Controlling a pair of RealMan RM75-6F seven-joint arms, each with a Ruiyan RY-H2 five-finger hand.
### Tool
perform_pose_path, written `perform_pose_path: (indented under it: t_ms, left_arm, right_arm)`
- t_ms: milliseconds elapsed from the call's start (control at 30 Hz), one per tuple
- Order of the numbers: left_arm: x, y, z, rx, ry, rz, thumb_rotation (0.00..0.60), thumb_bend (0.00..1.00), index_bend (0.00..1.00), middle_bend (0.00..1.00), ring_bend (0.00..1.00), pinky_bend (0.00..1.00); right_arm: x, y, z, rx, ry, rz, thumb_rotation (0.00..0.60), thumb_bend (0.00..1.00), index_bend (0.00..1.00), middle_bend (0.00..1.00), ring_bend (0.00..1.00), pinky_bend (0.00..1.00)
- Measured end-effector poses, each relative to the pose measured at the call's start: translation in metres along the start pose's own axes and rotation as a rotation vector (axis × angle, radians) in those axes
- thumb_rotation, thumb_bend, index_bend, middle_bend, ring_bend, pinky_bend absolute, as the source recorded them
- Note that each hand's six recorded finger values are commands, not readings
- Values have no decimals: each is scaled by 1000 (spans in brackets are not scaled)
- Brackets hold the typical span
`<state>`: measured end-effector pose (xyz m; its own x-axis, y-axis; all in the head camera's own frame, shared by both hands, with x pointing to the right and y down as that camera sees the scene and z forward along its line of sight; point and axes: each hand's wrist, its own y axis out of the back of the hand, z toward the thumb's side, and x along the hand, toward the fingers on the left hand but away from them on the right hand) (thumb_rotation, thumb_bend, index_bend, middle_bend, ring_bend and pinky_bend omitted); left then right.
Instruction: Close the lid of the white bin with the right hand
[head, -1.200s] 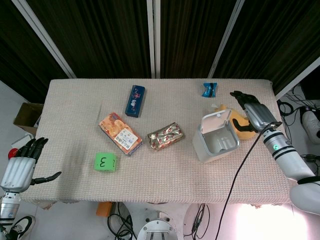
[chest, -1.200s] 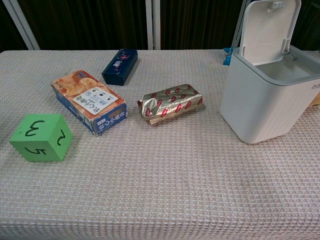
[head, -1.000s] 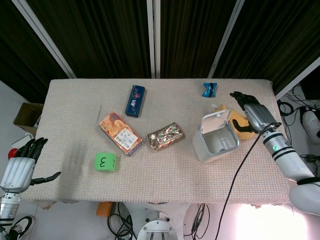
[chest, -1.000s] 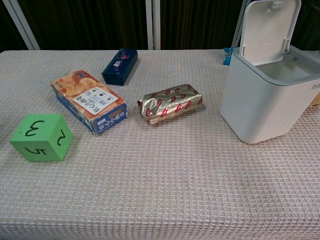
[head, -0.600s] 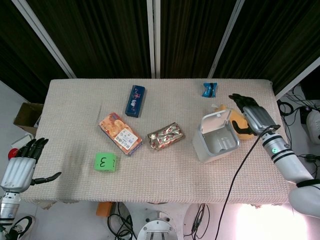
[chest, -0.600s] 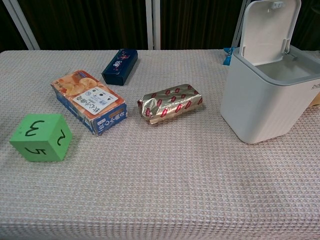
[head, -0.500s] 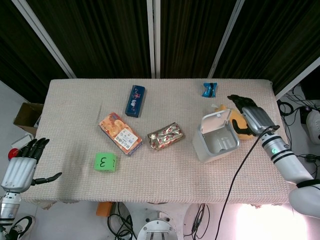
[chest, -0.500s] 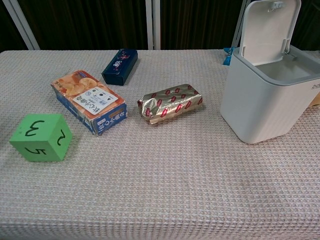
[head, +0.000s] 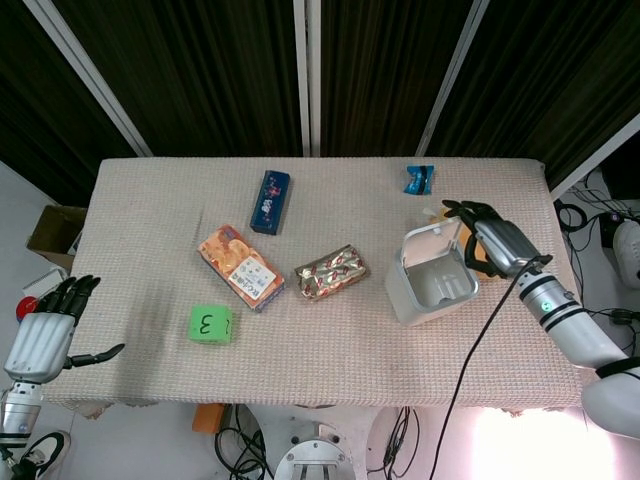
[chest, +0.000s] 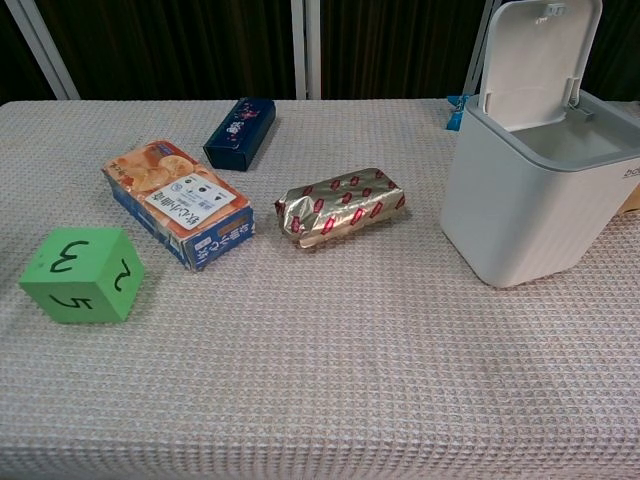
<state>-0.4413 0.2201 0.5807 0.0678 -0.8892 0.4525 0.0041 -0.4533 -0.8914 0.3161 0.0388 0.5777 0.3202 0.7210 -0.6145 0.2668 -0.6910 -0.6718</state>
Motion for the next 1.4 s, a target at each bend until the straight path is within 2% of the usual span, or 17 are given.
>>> perform_pose_path:
  t_ms: [333, 700, 933, 1400]
  left_arm:
    - [-5, 2, 0, 8, 3, 4, 239, 0, 66, 83, 64, 226]
    - [-4, -2, 4, 10, -6, -8, 241, 0, 66, 83, 64, 227]
    - [-6, 2, 4, 12, -3, -1, 239, 0, 66, 83, 64, 227]
    - [-4, -6, -1, -10, 7, -25, 233, 0, 66, 83, 64, 227]
  right_arm:
    - [20, -11, 3, 73, 45, -7, 600, 1000, 0, 221, 0, 0]
    - [52, -47, -10, 162, 84, 16, 600, 1000, 0, 214, 0, 0]
    - [61, -62, -21, 194, 86, 9, 600, 1000, 0, 212, 0, 0]
    - [62, -86, -28, 235, 74, 54, 600, 1000, 0, 205, 0, 0]
